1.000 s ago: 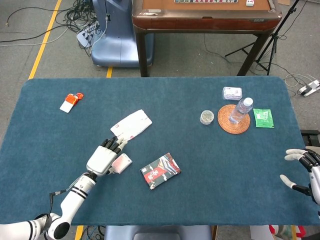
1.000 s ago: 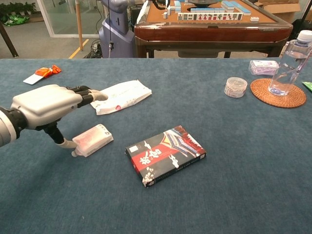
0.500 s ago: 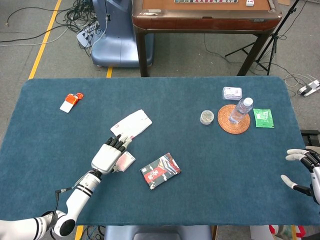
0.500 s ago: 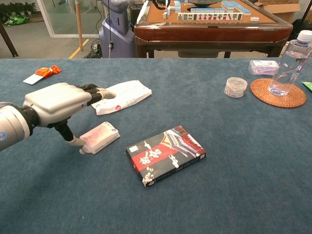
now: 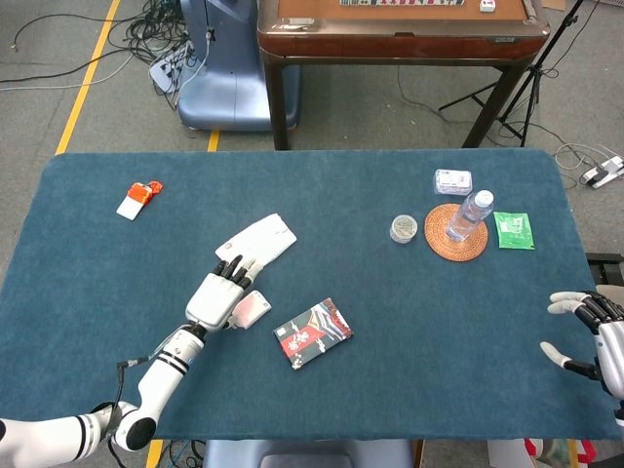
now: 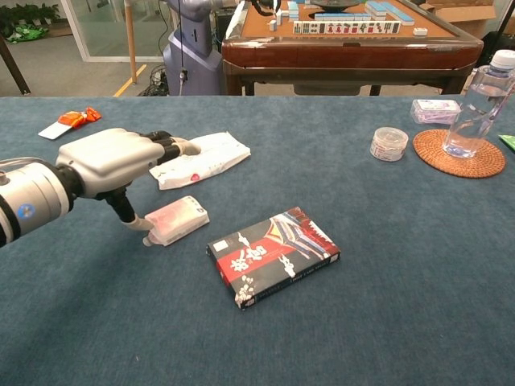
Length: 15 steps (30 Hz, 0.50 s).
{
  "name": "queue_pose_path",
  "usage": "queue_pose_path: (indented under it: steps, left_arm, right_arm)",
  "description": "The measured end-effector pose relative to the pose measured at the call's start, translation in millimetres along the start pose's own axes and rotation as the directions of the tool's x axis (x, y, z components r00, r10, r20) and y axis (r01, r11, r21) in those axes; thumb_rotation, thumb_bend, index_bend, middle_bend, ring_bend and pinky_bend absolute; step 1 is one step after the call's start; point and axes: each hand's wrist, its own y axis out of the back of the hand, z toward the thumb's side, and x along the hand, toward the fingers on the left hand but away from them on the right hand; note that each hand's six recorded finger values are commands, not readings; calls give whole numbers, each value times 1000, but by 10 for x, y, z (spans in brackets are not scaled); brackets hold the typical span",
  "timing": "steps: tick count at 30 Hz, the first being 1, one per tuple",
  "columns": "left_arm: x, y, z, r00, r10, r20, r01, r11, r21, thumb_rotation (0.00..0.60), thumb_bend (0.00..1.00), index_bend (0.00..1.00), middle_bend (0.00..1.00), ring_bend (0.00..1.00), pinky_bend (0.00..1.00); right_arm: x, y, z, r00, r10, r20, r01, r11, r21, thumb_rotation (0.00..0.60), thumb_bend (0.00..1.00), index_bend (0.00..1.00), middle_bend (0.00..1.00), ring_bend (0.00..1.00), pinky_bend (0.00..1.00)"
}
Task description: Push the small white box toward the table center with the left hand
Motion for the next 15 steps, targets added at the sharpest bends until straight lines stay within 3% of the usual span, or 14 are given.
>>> queue_pose_path:
  steps: [15]
  left_arm:
    - [170, -17, 160, 1000, -3, 20, 3, 1000, -7, 600, 0, 0, 0, 0, 144]
  right_arm:
    - [30, 102, -12, 999, -37, 1, 37, 999, -7, 600, 69, 439, 355, 256, 382]
